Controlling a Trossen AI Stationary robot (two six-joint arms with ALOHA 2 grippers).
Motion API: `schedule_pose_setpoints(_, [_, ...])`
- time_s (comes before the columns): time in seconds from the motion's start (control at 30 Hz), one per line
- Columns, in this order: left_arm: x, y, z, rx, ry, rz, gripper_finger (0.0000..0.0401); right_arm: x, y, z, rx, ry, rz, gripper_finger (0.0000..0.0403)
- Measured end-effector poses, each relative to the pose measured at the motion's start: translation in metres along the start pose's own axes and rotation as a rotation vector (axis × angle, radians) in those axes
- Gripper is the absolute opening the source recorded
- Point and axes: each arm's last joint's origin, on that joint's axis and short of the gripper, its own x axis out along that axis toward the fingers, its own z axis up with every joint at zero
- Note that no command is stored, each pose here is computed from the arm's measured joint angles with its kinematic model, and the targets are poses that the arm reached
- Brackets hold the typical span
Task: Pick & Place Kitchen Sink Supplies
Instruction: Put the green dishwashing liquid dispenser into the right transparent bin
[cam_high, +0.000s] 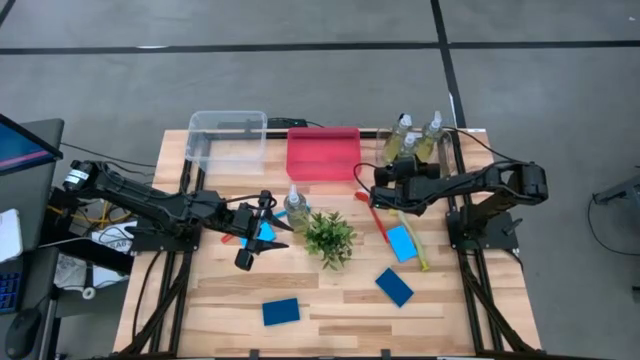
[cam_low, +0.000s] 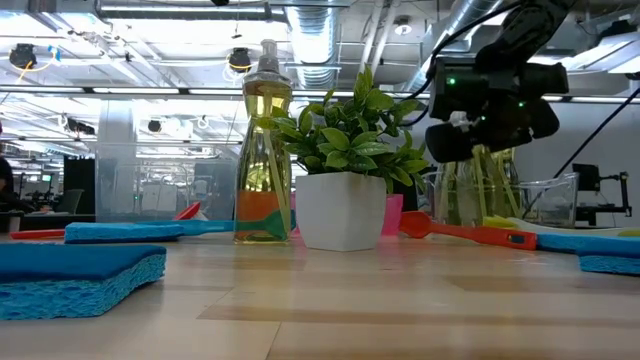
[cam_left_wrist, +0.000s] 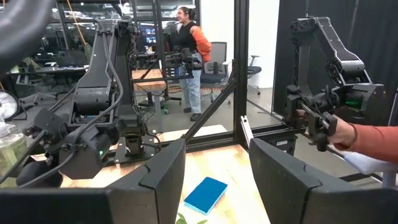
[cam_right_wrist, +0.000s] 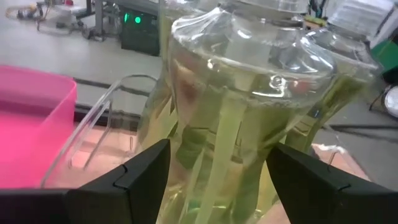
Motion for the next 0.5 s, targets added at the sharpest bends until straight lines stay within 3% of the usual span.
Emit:
schedule_pose_setpoints(0.1, [0.0000, 0.0001, 0.0000, 0.000, 0.000, 0.000, 0.0181, 0.0000, 0.0000, 0.0000, -0.053, 0.000, 0.000, 0.0256])
schedule_pose_setpoints(0.5, [0.0001, 0.0000, -0.0001, 0.000, 0.000, 0.000, 0.0181, -0.0065, 0.0012, -0.0019, -0.034, -0.006, 0.029, 0.0256])
